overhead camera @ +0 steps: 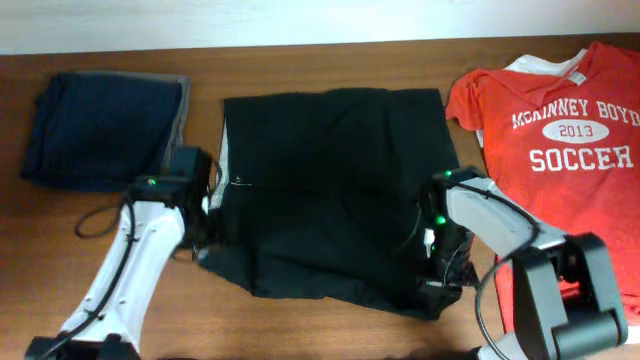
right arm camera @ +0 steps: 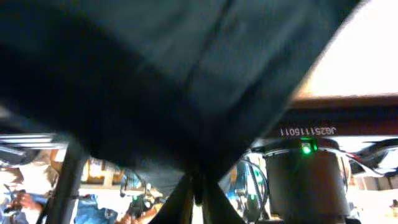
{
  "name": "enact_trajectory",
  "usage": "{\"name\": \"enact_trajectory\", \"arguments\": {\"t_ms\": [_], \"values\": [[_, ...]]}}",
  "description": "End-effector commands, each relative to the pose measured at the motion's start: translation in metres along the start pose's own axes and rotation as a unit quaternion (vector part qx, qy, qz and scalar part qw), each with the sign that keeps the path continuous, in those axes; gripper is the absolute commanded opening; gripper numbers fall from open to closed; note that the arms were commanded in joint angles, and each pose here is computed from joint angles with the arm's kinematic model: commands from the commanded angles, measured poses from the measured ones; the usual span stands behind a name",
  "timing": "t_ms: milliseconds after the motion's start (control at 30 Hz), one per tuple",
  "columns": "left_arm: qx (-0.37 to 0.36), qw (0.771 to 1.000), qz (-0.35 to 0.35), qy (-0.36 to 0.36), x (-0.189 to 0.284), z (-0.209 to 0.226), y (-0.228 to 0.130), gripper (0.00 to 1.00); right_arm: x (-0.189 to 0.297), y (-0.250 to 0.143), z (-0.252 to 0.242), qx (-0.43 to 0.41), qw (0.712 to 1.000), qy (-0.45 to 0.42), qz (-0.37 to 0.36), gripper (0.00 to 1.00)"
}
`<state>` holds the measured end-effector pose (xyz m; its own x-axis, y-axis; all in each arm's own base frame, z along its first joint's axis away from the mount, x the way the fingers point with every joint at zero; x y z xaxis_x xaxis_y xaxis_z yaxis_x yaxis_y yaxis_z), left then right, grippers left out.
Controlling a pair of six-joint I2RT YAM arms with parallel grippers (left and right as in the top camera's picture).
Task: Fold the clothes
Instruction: 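Lay the pants flat, spreading them downward with both grippers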
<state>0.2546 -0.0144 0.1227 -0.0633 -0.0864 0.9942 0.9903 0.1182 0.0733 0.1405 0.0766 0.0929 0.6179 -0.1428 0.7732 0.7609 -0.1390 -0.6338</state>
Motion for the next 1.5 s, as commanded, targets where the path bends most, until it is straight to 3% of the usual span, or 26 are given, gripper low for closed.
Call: {"name": "enact_trajectory", "arguments": {"t_ms": [0, 33, 67, 100, 133, 167, 200, 233, 267, 567, 800, 900, 967, 1167, 1333, 1400, 1467], "values": [[0.004, 0.999, -0.041, -0.001, 0.039, 0.003, 0.021, 0.99, 0.023, -0.011, 0.007, 0.024, 0.998, 0.021, -0.048, 0.15], [0.001, 0.999, -0.046, 0.02, 0.039, 0.009, 0.022, 0.99, 0.025, -0.013, 0.007, 0.026, 0.998, 0.023, -0.054, 0.18], [0.005, 0.998, -0.054, 0.011, 0.04, 0.006, 0.026, 0.99, 0.026, -0.012, 0.007, 0.032, 0.997, 0.025, -0.061, 0.45], [0.003, 0.998, -0.054, -0.028, 0.04, -0.005, 0.027, 0.99, 0.026, -0.009, 0.008, 0.034, 0.997, 0.027, -0.066, 0.96], [0.001, 0.997, -0.051, -0.059, 0.041, -0.014, 0.027, 0.95, 0.027, -0.007, 0.009, 0.046, 0.996, 0.029, -0.073, 0.99], [0.0, 0.996, -0.049, -0.075, 0.041, -0.019, 0.027, 0.77, 0.027, -0.004, 0.01, 0.048, 0.995, 0.03, -0.079, 0.99], [0.0, 0.995, -0.048, -0.082, 0.041, -0.021, 0.026, 0.39, 0.028, 0.001, 0.013, 0.051, 0.994, 0.035, -0.091, 0.8], [0.0, 0.995, -0.049, -0.082, 0.039, -0.021, 0.027, 0.17, 0.03, 0.008, 0.016, 0.056, 0.992, 0.041, -0.109, 0.26], [-0.001, 0.995, -0.047, -0.086, 0.032, -0.023, 0.025, 0.01, 0.03, 0.015, 0.018, 0.045, 0.99, 0.047, -0.122, 0.04], [-0.003, 0.993, -0.018, -0.12, -0.063, -0.034, -0.015, 0.01, -0.025, 0.038, 0.021, 0.007, 0.988, 0.052, -0.143, 0.04], [0.011, 0.997, 0.001, -0.076, -0.08, -0.02, -0.033, 0.01, -0.098, 0.023, -0.006, -0.061, 0.993, 0.049, -0.092, 0.06], [0.011, 0.998, 0.004, -0.065, -0.081, -0.017, -0.034, 0.01, -0.106, 0.015, -0.007, -0.059, 0.994, 0.058, -0.071, 0.09], [0.016, 0.999, 0.019, -0.037, -0.081, -0.009, -0.042, 0.01, -0.105, 0.006, -0.011, -0.055, 0.996, 0.046, -0.051, 0.04], [0.021, 0.999, 0.024, -0.034, -0.072, -0.008, -0.039, 0.0, -0.049, 0.016, 0.0, -0.039, 0.995, 0.011, -0.09, 0.06], [0.025, 0.992, -0.098, -0.078, 0.022, -0.019, 0.03, 0.01, 0.069, 0.027, 0.034, 0.017, 0.977, 0.018, -0.213, 0.14], [-0.03, 0.981, -0.134, -0.136, 0.048, -0.036, 0.045, 0.14, 0.105, 0.033, 0.035, 0.018, 0.96, -0.002, -0.279, 0.24], [-0.068, 0.973, -0.12, -0.185, 0.046, -0.052, 0.043, 0.15, 0.115, 0.04, 0.026, -0.01, 0.95, -0.029, -0.312, 0.23]]}}
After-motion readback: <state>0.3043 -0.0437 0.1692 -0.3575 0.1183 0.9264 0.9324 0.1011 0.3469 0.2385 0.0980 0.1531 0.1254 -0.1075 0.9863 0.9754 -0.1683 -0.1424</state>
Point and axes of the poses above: each gripper's point midway between its finger pads, its own x axis back along the fingers, its own z axis along the line the jaws close on, y = z × x, the point moved 3 cm from there along x, back along the fingers, and after that the axes turned 2 degrees about -x, right-handed, at the moved point
